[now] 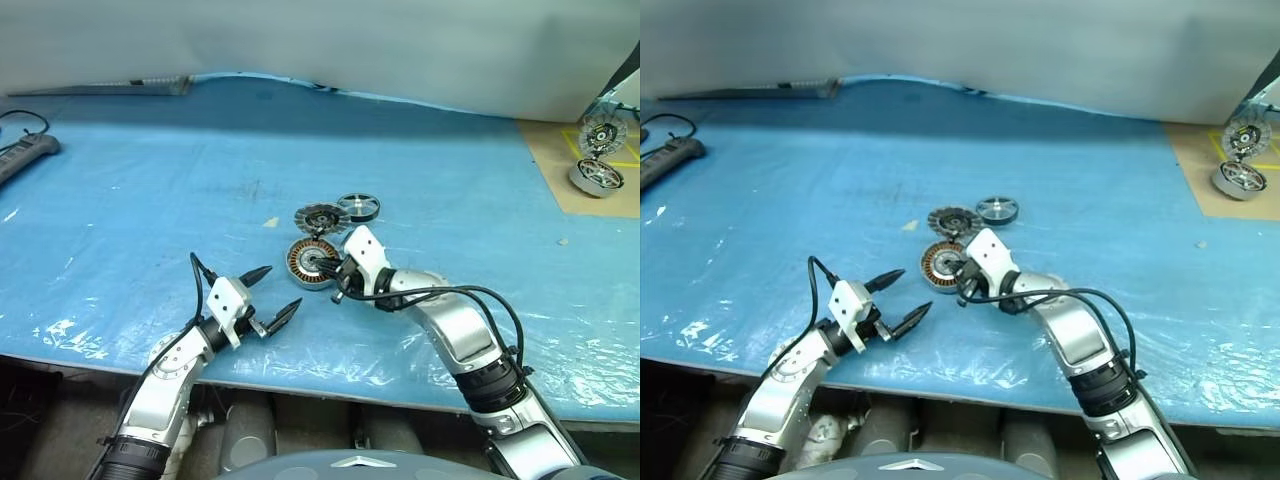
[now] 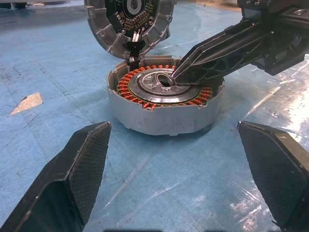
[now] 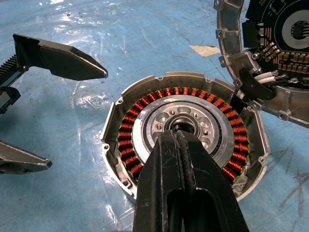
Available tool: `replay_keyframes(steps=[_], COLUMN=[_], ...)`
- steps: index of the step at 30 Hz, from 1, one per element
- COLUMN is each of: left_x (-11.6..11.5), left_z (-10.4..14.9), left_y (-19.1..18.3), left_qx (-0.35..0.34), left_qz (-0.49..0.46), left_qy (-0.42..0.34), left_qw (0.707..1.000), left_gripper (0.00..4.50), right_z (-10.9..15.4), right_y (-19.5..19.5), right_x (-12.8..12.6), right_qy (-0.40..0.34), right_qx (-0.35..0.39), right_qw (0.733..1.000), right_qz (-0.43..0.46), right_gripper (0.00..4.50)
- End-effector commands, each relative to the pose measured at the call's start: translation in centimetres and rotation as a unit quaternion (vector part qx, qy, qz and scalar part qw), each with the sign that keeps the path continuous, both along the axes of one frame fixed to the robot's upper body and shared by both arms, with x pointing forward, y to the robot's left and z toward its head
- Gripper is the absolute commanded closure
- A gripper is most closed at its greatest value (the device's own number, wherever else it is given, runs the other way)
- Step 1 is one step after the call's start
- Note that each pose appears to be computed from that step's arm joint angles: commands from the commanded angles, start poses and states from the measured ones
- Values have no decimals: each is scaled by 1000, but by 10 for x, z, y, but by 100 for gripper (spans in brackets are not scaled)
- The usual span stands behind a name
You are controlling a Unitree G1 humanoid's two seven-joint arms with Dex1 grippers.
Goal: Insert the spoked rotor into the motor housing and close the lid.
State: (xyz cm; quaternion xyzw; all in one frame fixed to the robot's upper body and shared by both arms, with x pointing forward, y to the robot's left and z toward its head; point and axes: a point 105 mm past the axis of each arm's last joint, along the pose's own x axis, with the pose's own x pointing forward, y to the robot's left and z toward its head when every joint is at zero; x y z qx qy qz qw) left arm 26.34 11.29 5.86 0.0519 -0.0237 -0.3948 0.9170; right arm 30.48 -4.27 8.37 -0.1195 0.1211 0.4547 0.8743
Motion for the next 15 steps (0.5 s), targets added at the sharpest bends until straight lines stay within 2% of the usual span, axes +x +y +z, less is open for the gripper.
replay_keyframes(steps=[1, 8, 15], left_x=[-2, -1, 0], left_z=[12, 12, 12], left_y=[-3, -3, -3], left_qx=[-8, -6, -5], left_qz=[-9, -10, -10], left_qy=[-20, -20, -20], left_qw=[1000, 1000, 1000], left_gripper=[0, 0, 0], right_z=[6, 13, 18], right_y=[5, 9, 9], right_x=[0, 15, 16], right_qy=[-11, -26, -32], right_qx=[10, 22, 27], right_qw=[1000, 999, 999], right_qz=[4, -20, -17], right_gripper=[448, 448, 448])
